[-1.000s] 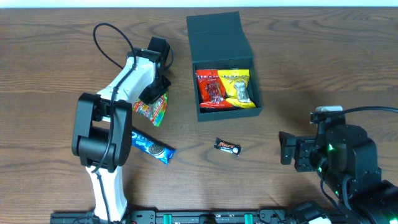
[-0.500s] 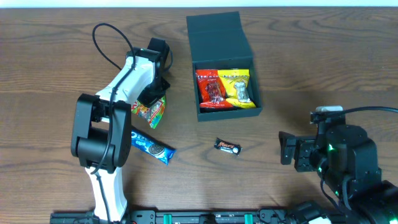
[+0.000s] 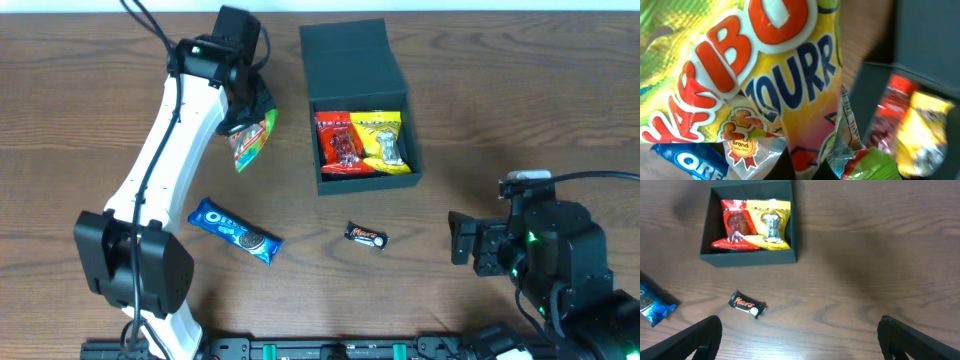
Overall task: Pack container
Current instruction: 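Carry the Haribo bag right and lower it into the black box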
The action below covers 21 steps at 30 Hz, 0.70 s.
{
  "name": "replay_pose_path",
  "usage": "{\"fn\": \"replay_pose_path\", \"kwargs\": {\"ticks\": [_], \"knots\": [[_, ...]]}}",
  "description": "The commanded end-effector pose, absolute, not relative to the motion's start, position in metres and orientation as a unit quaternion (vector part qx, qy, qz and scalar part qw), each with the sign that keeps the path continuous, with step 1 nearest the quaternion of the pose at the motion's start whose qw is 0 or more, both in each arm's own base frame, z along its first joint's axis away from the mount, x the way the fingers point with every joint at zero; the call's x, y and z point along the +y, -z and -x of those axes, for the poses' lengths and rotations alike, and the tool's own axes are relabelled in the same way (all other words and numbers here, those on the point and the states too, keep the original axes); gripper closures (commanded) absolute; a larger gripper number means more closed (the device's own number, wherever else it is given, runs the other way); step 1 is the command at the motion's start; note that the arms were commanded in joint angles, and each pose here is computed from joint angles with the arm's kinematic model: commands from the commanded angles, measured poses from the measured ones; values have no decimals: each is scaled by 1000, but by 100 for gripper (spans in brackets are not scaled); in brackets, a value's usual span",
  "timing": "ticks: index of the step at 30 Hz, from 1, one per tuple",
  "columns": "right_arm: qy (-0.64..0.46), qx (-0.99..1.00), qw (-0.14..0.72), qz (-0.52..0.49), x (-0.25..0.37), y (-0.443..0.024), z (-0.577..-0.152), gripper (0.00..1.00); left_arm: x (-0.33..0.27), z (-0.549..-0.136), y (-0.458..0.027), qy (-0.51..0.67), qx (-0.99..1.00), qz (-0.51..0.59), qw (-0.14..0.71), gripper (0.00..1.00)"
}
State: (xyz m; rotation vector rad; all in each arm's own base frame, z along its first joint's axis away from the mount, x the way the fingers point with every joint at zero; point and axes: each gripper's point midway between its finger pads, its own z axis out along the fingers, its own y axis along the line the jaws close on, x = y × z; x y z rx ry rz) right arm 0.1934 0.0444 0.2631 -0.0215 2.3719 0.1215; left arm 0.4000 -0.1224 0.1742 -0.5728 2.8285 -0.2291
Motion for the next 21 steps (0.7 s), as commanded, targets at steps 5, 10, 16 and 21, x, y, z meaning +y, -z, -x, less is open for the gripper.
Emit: {"fn": "replay_pose_path", "kwargs": {"ticks": [5, 10, 16, 21], "knots": [[-46, 925, 376, 3, 43, -264, -193, 1, -185, -392, -216, 115, 977, 64, 165, 94], [-46, 925, 376, 3, 43, -264, -193, 1, -232, -377, -215, 125, 978, -15, 167, 95], [-46, 925, 376, 3, 43, -264, -193, 1, -286, -360, -195, 166, 973, -98, 130, 95], [-46, 925, 376, 3, 43, -264, -193, 1, -319, -365, -174, 189, 968, -131, 98, 95]]}}
